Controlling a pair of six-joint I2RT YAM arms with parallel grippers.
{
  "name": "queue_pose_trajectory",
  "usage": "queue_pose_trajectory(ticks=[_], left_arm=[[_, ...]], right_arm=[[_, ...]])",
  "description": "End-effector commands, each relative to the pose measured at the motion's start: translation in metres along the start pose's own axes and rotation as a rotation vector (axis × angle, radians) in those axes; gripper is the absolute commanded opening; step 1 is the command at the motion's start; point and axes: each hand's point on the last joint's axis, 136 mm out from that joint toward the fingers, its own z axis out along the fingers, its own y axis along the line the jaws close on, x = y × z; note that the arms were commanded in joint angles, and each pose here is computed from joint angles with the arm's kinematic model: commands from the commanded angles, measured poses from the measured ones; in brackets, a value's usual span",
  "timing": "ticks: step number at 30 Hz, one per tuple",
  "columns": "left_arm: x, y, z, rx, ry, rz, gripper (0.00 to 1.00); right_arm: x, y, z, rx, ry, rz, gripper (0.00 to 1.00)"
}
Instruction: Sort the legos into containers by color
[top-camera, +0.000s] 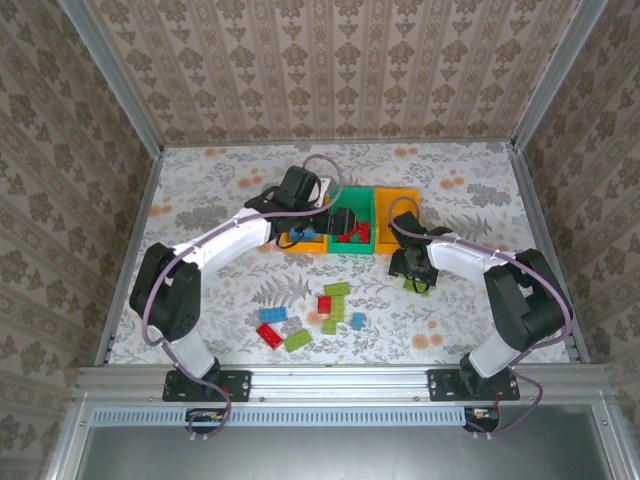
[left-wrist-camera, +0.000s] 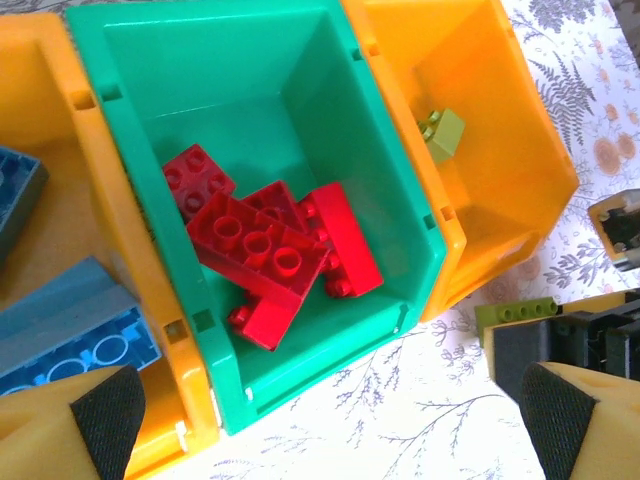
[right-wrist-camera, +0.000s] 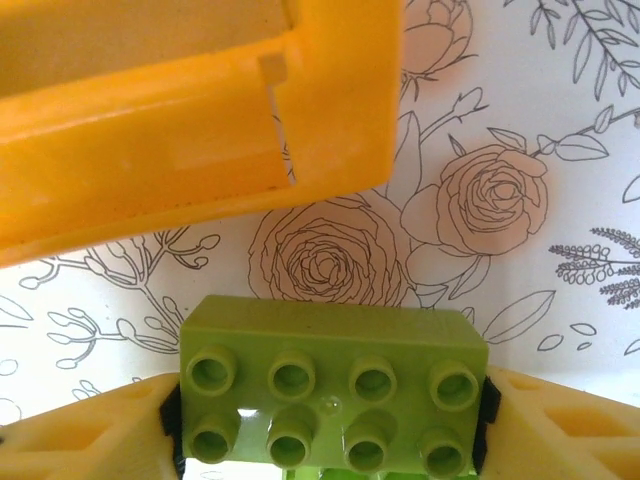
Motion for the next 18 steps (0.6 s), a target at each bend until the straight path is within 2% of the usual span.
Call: queue_pose_trajectory(ticks=[1,4,13,16,18], left_arm=[[-0.006,0.001,-0.012,-0.015,-0.047,0.009,1.00],[-0.001,0.006,-0.015,-0.030,-0.043,0.009,1.00],[0.021,0.022,-0.017,-0.088,0.001,0.008,1.00],[0.027,0.025,-0.015,-0.096,0.014,-0.001,1.00],[0.030,0.026,-0.014,-0.098,0.022,-0.008,1.00]], right_arm=[[-0.008,0.003,-0.007,-0.009,-0.020,-0.009,0.62],[-0.011,0.001,-0.018,-0.017,-0.046,-0.012,0.56],[-0.044,0.008,-0.088,-0.115,-0.210,-0.034,0.57],[-0.062,0.015,-0.099,-0.130,-0.242,-0.051,0.58],[-0.072,0.022,-0.090,-0.112,-0.224,-0.066,0.59]])
